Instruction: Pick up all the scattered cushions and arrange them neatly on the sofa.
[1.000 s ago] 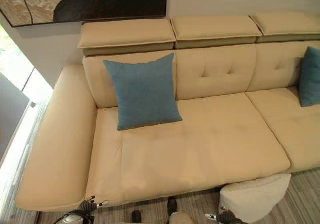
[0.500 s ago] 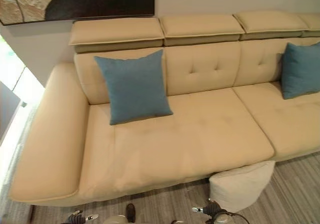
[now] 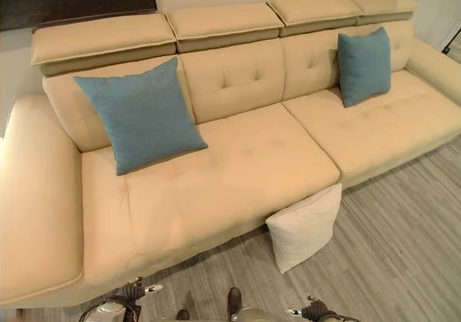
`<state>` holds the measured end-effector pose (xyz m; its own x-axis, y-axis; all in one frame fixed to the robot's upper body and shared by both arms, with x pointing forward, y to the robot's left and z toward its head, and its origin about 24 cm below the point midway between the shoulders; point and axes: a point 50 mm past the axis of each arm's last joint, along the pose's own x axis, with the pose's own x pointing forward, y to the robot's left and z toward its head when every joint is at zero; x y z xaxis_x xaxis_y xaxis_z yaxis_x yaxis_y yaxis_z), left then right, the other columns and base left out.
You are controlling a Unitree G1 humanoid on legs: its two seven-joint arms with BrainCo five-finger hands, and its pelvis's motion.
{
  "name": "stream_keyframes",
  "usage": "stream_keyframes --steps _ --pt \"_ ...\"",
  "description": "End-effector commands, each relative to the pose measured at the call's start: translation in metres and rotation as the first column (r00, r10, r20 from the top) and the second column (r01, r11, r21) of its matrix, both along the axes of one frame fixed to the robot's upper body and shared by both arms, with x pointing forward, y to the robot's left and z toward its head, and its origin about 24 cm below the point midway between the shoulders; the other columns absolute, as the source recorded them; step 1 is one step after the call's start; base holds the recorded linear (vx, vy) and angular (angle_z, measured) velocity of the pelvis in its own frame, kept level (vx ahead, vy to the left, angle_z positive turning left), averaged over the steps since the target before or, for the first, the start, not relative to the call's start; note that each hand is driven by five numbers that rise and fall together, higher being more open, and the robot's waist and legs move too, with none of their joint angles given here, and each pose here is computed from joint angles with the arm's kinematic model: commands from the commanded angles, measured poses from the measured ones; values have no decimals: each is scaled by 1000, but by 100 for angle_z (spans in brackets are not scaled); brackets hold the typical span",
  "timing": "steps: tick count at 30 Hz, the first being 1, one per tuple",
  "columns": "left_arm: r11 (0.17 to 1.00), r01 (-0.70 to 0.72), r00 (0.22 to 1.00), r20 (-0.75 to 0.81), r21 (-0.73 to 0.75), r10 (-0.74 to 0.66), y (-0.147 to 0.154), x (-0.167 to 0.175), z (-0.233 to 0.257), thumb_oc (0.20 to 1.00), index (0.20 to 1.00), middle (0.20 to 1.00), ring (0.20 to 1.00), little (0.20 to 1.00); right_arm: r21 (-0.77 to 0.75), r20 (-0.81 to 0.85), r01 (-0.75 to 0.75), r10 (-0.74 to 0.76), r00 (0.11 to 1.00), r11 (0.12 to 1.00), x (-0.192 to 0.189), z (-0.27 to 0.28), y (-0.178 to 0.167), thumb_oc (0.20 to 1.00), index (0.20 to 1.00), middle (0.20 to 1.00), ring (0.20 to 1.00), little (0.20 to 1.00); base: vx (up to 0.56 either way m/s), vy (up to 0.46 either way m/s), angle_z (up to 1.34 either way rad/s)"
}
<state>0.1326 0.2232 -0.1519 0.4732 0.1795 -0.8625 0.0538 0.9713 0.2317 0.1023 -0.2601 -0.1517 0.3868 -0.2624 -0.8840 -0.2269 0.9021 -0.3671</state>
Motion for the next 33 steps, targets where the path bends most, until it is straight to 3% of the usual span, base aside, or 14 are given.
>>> stream_keyframes --steps 1,10,20,25,33 --pt "998 -23 999 -24 60 24 24 -13 1 1000 1000 1000 1000 1000 4 72 -42 42 997 999 30 5 11 1000 1000 1000 1000 1000 -378 218 -157" --pt "993 -59 990 -120 103 71 41 -41 -2 1000 1000 1000 1000 1000 1 26 -20 20 999 1000 16 1 10 1000 1000 1000 1000 1000 -151 24 -81" --pt "998 4 999 -48 69 -1 23 -14 0 1000 1000 1000 1000 1000 9 24 52 -52 998 999 5 -1 5 1000 1000 1000 1000 1000 -63 -97 -22" --pt "998 27 997 -71 57 -22 17 -19 -3 1000 1000 1000 1000 1000 13 -1 77 -77 997 997 -4 -3 4 1000 1000 1000 1000 1000 -2 81 -57" --pt "998 6 997 -76 69 -1 24 -27 -3 1000 1000 1000 1000 1000 19 42 22 -23 999 1000 15 0 13 1000 1000 1000 1000 1000 -9 92 -70"
